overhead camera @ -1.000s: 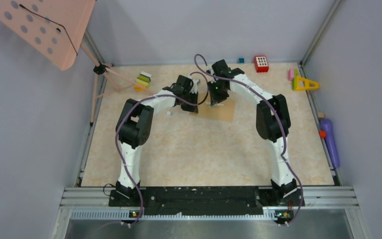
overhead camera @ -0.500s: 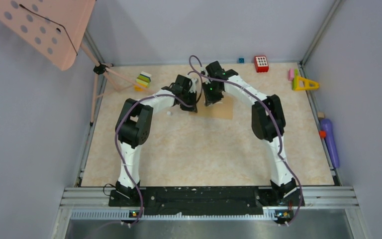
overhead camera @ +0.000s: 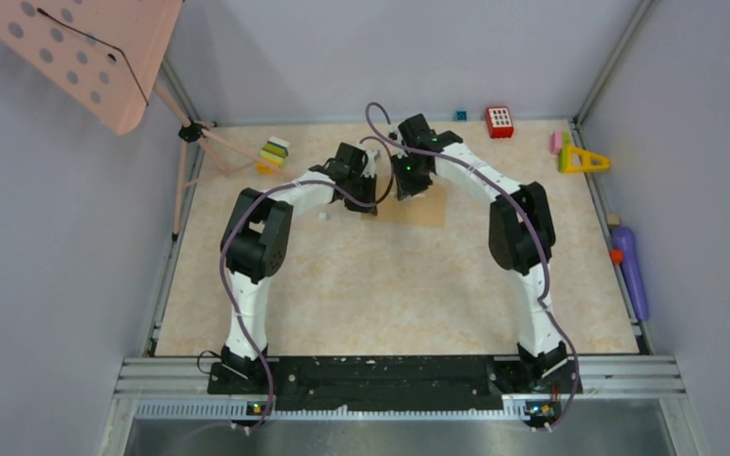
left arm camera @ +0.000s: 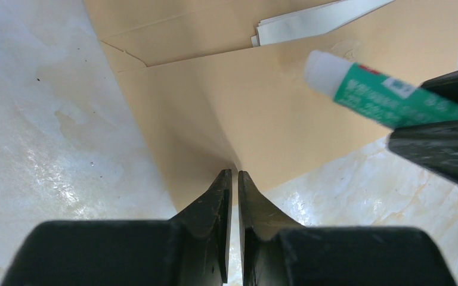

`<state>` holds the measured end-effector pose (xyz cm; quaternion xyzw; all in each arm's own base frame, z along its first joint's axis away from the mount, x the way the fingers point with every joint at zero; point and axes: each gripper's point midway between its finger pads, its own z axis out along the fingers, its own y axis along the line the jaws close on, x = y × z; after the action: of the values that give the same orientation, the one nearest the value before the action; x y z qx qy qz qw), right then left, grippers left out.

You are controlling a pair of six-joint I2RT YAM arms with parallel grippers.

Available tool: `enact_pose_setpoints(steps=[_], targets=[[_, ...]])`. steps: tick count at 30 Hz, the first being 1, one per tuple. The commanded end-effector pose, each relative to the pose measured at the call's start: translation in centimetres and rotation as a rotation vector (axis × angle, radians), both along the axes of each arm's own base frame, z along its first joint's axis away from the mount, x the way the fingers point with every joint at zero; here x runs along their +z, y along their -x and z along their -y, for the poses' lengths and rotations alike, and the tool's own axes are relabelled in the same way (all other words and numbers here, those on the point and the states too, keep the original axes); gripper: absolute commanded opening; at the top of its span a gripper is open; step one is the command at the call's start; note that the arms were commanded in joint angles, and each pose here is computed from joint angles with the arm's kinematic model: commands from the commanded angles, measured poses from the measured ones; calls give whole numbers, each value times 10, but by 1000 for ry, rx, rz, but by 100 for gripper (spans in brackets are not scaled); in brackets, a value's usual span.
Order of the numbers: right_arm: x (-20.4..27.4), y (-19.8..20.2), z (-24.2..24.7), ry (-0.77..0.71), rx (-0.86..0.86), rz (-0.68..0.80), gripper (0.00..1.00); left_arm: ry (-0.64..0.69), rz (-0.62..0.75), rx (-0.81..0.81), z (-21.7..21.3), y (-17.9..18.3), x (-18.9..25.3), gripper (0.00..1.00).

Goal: Place the letter into the envelope and seal it
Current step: Paint the envelope at the center of the board.

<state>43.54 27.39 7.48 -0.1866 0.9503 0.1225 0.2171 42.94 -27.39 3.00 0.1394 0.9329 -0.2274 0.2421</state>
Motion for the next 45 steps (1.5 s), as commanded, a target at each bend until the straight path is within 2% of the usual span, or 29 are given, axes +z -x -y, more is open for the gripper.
enact_pose_setpoints(steps=[1, 13, 27, 45], targets=[[51, 2, 7, -67, 27, 68, 0, -35, -9, -32, 1, 7, -17, 13], [3, 19, 21, -42, 35, -69, 0, -30, -5, -33, 2, 7, -14, 13], [-20, 5, 23, 6, 23, -70, 0, -31, -7, -44, 2, 8, -17, 13], [-20, 7, -19, -75, 75, -87, 0, -33, -6, -56, 2, 9, -19, 13]])
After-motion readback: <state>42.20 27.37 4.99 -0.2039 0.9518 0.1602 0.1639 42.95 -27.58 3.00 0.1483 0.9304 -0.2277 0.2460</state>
